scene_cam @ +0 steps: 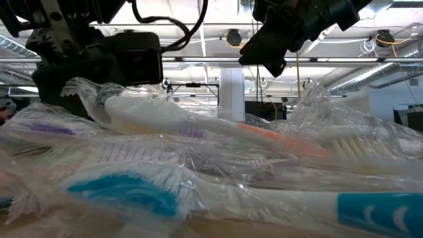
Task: Pick & Place Toothbrushes
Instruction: Put the green toothbrush into the white bin
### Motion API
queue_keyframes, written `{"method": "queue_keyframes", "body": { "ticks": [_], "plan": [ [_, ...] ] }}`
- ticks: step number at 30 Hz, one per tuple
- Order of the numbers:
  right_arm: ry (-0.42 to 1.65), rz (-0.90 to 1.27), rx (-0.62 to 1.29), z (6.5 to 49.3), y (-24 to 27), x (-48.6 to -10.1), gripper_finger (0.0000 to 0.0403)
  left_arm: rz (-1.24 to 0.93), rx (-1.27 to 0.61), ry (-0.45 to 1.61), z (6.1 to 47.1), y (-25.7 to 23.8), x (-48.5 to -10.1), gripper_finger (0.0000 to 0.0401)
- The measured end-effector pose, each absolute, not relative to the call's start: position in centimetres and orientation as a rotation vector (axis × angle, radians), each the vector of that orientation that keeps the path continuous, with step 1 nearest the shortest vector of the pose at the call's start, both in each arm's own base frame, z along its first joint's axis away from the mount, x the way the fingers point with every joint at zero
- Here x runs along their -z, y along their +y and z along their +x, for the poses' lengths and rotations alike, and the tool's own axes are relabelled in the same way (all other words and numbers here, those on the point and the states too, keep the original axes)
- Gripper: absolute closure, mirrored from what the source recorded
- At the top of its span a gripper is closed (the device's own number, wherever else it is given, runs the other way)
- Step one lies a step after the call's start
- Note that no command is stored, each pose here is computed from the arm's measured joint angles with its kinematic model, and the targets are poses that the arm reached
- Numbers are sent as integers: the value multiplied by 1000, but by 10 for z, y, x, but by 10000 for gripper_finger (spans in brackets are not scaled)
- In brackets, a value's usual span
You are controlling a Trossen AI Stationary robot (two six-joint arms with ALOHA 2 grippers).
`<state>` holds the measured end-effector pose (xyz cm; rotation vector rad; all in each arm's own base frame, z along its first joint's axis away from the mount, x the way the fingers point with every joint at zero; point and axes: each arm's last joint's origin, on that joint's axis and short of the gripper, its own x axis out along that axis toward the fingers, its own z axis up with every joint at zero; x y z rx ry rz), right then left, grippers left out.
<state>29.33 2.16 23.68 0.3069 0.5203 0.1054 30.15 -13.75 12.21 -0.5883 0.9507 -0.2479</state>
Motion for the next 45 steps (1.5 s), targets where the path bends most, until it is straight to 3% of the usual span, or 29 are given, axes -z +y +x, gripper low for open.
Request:
{"method": "queue_keyframes", "body": {
  "ticks": [2,6,14,22,38,45],
  "plan": [
    [521,307,-105,293,22,-237,314,-571,265,929,303,-138,-123,387],
    [521,307,-105,293,22,-237,314,-553,263,907,304,-138,-124,398],
    [533,296,-51,290,20,-228,314,-536,241,893,304,-136,-126,401],
    [537,298,-52,289,20,-225,314,-464,178,843,293,-127,-158,401],
    [523,298,-55,290,20,-226,314,-281,14,559,267,-107,-230,401],
    [415,275,-82,294,20,-236,314,-204,-33,436,267,-101,-245,401]
  ]
}}
